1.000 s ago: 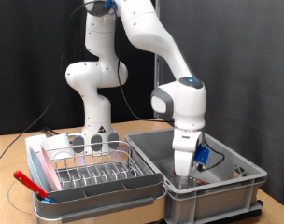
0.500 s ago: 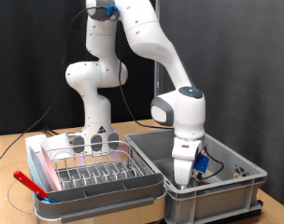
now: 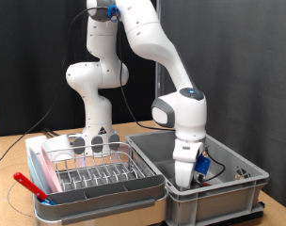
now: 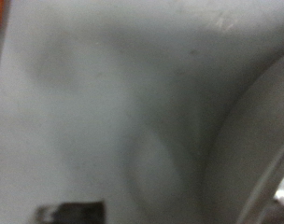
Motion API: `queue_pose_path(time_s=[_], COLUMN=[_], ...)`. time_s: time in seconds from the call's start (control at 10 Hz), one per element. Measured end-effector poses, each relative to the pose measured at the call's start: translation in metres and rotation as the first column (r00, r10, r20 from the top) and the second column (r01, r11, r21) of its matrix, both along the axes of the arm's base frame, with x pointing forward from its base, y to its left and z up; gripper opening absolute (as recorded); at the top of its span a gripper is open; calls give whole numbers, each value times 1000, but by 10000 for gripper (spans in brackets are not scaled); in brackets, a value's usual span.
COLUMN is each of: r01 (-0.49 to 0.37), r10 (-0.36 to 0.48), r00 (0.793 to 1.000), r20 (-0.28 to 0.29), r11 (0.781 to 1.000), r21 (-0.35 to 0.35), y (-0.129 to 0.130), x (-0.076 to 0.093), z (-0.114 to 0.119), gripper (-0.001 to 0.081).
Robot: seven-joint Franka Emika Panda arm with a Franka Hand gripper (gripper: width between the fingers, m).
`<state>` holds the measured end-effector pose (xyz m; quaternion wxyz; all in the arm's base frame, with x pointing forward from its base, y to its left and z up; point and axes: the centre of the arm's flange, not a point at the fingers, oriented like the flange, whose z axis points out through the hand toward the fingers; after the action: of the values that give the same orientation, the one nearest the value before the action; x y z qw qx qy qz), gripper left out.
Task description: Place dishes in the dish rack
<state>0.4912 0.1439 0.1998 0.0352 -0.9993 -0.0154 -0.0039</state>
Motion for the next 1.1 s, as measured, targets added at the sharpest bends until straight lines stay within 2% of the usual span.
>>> queue_pose_path(time_s=[0.1,0.2,0.3,0.4,0.5,0.7,1.1], r01=[3,11,23,33,39,34,-18], r10=[-3,-11,-23,-33,-39,-36,6], r00=[1000,1000,1000,999,999,999,997], r20=[0,0,1,3,10,30,79], r11=[1000,1000,1000,999,998,996,987], r21=[1,5,14,28,48,83,162], y=[0,-1,-1,-2,-2,-4,-12], x=[0,1,2,3,5,8,10], z=[0,1,2,6,12,33,93], gripper=[283,149,149,37,9,9,9])
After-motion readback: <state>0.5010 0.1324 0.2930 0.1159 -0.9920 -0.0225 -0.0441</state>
